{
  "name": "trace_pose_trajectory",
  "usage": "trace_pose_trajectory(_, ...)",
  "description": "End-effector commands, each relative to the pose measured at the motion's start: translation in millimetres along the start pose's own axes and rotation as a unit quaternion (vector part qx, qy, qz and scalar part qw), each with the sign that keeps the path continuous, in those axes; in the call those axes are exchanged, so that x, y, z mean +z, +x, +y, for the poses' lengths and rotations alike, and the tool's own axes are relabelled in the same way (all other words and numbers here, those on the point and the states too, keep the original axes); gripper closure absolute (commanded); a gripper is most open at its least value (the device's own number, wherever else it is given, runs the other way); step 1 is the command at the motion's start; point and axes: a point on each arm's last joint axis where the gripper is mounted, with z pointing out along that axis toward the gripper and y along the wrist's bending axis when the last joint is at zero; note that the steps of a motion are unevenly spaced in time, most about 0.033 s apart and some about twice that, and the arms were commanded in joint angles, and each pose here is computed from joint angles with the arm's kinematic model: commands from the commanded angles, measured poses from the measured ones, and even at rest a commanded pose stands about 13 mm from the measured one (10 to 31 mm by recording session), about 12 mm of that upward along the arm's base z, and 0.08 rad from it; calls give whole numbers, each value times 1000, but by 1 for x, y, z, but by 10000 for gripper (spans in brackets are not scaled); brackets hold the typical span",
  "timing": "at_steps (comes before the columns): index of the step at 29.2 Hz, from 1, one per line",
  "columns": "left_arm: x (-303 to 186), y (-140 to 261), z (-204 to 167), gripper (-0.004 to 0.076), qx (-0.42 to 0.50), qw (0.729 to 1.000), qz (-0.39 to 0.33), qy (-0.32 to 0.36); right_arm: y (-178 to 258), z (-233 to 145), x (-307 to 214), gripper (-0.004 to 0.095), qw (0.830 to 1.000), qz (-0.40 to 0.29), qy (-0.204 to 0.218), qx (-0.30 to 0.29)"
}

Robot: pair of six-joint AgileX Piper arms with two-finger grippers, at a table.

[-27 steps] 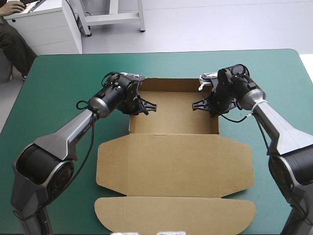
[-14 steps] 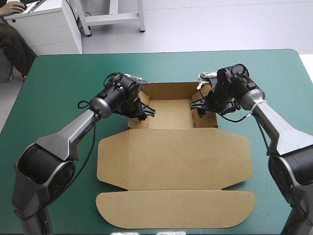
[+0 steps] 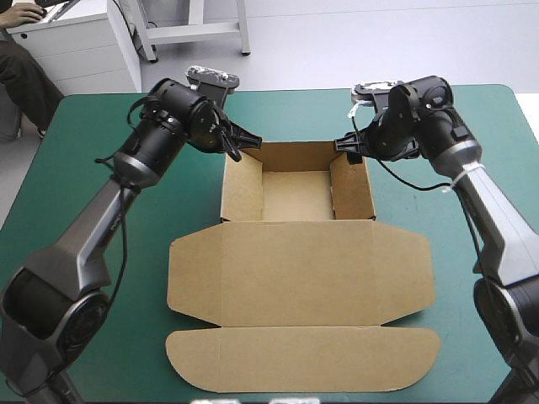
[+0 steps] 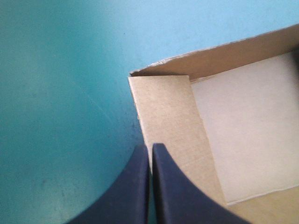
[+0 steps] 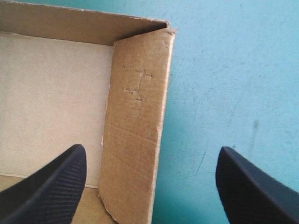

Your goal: Fold the box

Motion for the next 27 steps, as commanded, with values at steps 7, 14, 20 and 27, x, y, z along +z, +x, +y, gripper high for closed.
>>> trace_pose_trajectory(7, -149, 41, 14, 734, 31, 987, -96, 128, 28, -8, -106, 213, 994, -104, -19, 5)
trace_pose_trajectory(14, -181, 105, 37, 734, 50, 987, -97, 118, 57, -12, -97, 213, 995, -96, -20, 5)
trace_pose_trajectory(20, -185, 163, 57, 734, 55, 990, -93, 93, 45, -8, -71, 212, 994, -104, -30, 9)
trace_pose_trajectory(27, -171, 228, 78, 734, 67, 992, -91, 53, 28, -4, -20, 206, 996, -80, -26, 10)
